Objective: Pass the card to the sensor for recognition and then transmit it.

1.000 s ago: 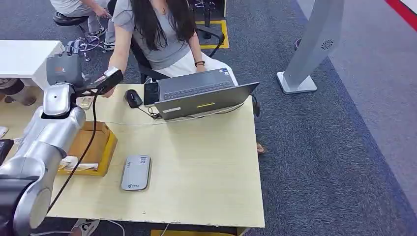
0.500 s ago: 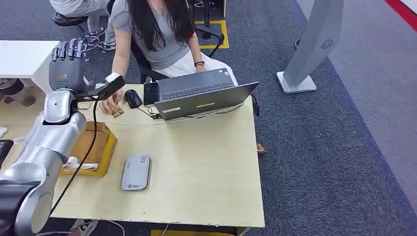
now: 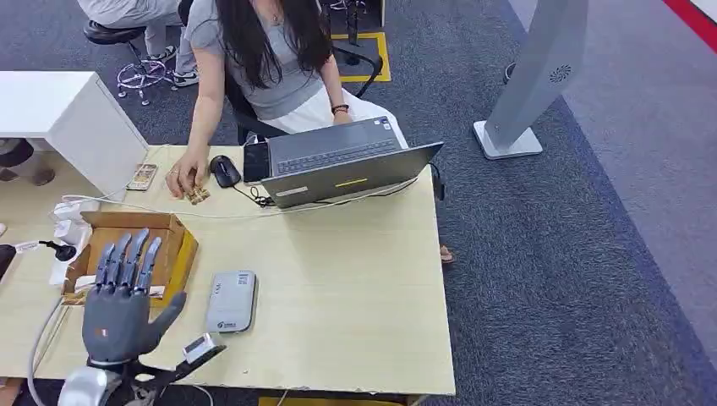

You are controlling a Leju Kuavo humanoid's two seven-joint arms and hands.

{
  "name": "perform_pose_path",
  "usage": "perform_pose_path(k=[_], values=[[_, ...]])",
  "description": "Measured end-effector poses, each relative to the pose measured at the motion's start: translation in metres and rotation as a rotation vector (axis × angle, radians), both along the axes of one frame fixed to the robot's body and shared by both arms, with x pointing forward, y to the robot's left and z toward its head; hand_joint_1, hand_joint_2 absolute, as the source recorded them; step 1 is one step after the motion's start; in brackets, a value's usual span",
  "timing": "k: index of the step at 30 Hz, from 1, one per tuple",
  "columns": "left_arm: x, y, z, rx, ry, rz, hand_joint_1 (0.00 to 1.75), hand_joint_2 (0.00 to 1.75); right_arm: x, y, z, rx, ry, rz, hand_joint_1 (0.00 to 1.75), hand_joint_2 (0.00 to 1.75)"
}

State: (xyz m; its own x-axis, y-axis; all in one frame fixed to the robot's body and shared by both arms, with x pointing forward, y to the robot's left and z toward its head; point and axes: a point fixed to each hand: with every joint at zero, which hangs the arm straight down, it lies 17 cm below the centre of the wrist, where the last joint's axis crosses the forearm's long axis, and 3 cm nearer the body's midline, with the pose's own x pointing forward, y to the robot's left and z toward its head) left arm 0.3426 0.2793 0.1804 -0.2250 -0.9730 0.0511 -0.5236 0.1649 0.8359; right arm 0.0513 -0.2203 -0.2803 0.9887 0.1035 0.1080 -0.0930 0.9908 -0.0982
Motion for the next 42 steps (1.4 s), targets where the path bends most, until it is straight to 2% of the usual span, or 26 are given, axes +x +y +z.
perform_pose_path(k=[5, 9, 17, 21, 23, 27, 42], values=[[-0.034, 0.004, 0.0, -0.027, 0.029, 0.004, 0.0, 1.75, 0.001, -0.001, 0.0, 0.002, -0.002, -0.027, 0.0, 0.0], [-0.031, 0.019, -0.017, -0.032, 0.129, 0.049, 0.0, 1.75, 0.0, -0.001, 0.0, 0.003, 0.003, -0.039, 0.0, 0.0], [-0.031, 0.02, -0.019, -0.033, 0.137, 0.053, 0.0, 1.75, 0.0, -0.001, 0.0, 0.003, 0.004, -0.04, 0.0, 0.0], [-0.017, 0.056, -0.038, -0.003, 0.247, 0.147, 0.0, 1.75, -0.001, -0.002, 0.0, 0.003, 0.008, -0.041, 0.0, 0.0], [0.017, 0.11, -0.084, 0.082, 0.444, 0.287, 0.0, 1.75, -0.001, 0.0, 0.0, 0.012, 0.017, -0.014, 0.0, 0.0], [0.033, 0.14, -0.094, 0.108, 0.482, 0.343, 0.0, 1.75, 0.001, 0.0, 0.0, 0.013, 0.015, -0.005, 0.0, 0.0], [0.049, 0.16, -0.116, 0.095, 0.551, 0.375, 0.0, 1.75, 0.002, 0.003, 0.0, 0.025, 0.015, 0.014, 0.0, 0.0]])
